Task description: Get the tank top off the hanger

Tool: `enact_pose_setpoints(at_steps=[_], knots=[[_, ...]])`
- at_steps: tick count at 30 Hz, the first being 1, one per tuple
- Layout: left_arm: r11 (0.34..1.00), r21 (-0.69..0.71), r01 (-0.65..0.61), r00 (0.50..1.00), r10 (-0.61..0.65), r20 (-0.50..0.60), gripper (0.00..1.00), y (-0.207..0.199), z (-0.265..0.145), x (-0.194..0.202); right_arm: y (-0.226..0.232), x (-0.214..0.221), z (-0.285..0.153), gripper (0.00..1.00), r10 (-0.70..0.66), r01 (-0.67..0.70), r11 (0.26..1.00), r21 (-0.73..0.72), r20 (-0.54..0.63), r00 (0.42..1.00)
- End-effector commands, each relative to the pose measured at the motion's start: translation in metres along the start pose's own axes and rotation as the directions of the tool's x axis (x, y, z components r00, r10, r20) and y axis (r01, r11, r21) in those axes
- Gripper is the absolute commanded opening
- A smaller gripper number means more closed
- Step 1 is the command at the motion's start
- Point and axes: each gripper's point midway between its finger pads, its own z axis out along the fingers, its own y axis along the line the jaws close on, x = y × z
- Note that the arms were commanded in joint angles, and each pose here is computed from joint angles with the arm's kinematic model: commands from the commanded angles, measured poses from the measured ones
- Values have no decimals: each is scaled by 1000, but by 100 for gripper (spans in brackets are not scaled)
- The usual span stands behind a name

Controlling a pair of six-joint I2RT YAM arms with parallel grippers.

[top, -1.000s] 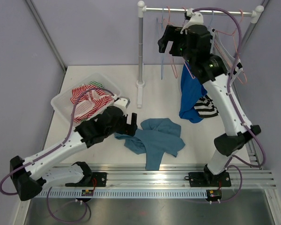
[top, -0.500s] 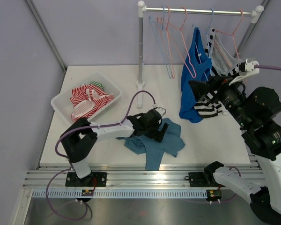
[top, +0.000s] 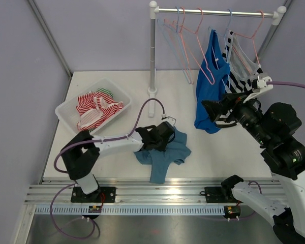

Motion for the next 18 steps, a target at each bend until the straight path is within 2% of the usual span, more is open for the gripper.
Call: enact_pose_setpoints(at_steps=[1,2,4,6,11,13,15,16,17,18], knots=[[981,-167,95,973,-56,224,0,52,-68,-64,1,-10,-3,100,-20,20,1000,-4,49,999],[973,-203,107,973,-61,221,0,67,-82,-67,0,-10,-4,99,-19,19,1000,3,53,998],[960,-214,180,941,-104,323,0,95,-125,-101,-2,-10,-4,100,-20,20,1000,9,58,998],[946,-237,223,922,-126,366,0,120,-158,-114,-3,-10,-4,99,-19,18,1000,17,65,998],[872,-337,354,868,-171,467,0,200,-228,-159,-4,-8,-1,100,-18,16,1000,17,70,997],[845,-371,385,868,-194,458,0,228,-238,-163,-5,-8,-1,99,-22,21,1000,17,71,997],[842,-340,419,833,-208,513,0,241,-263,-187,-5,-8,0,99,-27,26,1000,18,70,997],[820,-355,448,819,-217,532,0,263,-273,-192,-5,-8,0,100,-34,33,999,19,68,997],[814,-371,447,837,-234,495,0,275,-265,-191,-5,-8,0,99,-38,36,999,19,68,997],[822,-342,455,822,-240,517,0,279,-276,-203,-10,-9,-1,100,-41,37,998,45,75,996]])
